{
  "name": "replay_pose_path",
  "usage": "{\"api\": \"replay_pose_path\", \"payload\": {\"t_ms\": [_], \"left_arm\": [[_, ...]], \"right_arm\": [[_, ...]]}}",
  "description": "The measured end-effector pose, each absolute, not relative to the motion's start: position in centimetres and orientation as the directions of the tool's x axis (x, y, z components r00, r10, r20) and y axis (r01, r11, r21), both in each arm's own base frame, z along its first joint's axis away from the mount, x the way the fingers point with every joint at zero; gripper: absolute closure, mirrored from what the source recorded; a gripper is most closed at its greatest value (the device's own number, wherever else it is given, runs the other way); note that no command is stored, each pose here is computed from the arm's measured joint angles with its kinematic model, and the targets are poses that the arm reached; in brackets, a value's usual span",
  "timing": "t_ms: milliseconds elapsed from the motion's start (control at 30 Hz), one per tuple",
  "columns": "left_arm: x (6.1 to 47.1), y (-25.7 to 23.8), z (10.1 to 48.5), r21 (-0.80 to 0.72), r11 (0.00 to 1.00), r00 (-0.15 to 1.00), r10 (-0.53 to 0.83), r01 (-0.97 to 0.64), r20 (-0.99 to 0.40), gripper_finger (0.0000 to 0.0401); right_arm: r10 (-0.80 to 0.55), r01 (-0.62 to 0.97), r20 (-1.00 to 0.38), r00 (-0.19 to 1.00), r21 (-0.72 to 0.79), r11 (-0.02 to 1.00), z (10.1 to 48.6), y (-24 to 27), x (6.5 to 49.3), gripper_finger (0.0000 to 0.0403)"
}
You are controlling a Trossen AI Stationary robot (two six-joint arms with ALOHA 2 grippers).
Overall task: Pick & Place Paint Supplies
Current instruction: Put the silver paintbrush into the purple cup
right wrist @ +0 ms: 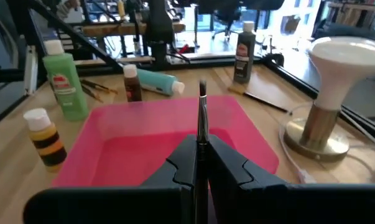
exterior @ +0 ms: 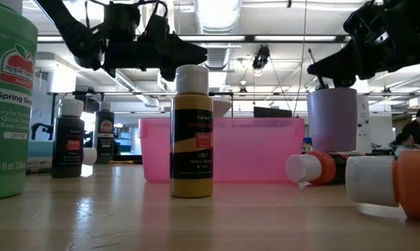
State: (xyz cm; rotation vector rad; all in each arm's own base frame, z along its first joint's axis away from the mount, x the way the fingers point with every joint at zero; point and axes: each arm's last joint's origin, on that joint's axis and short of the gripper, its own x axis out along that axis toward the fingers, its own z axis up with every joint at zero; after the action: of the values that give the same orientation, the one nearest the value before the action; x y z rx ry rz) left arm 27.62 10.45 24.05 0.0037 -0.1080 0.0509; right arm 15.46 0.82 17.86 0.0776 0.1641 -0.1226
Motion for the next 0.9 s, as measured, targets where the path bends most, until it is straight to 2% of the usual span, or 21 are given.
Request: {"api": "replay_pose_path", "payload": {"t_ms": [667, 900], "left_arm": [[27.6, 10.5, 24.0, -0.002, 0.999, 0.994, 0.051, -0.051, 0.101, 0.0236], [27.6, 10.5, 24.0, -0.001, 0.999, 0.994, 0.051, -0.051, 0.101, 0.0236]], "right_arm": [[-0.184, 0.21, -0.266, 0.946, 0.073, 0.975, 15.9, 0.6, 14.8, 0.0385], [-0.198, 0.23, -0.265, 0.944, 0.094, 0.969, 16.1, 0.5, 14.9, 0.0352]]}}
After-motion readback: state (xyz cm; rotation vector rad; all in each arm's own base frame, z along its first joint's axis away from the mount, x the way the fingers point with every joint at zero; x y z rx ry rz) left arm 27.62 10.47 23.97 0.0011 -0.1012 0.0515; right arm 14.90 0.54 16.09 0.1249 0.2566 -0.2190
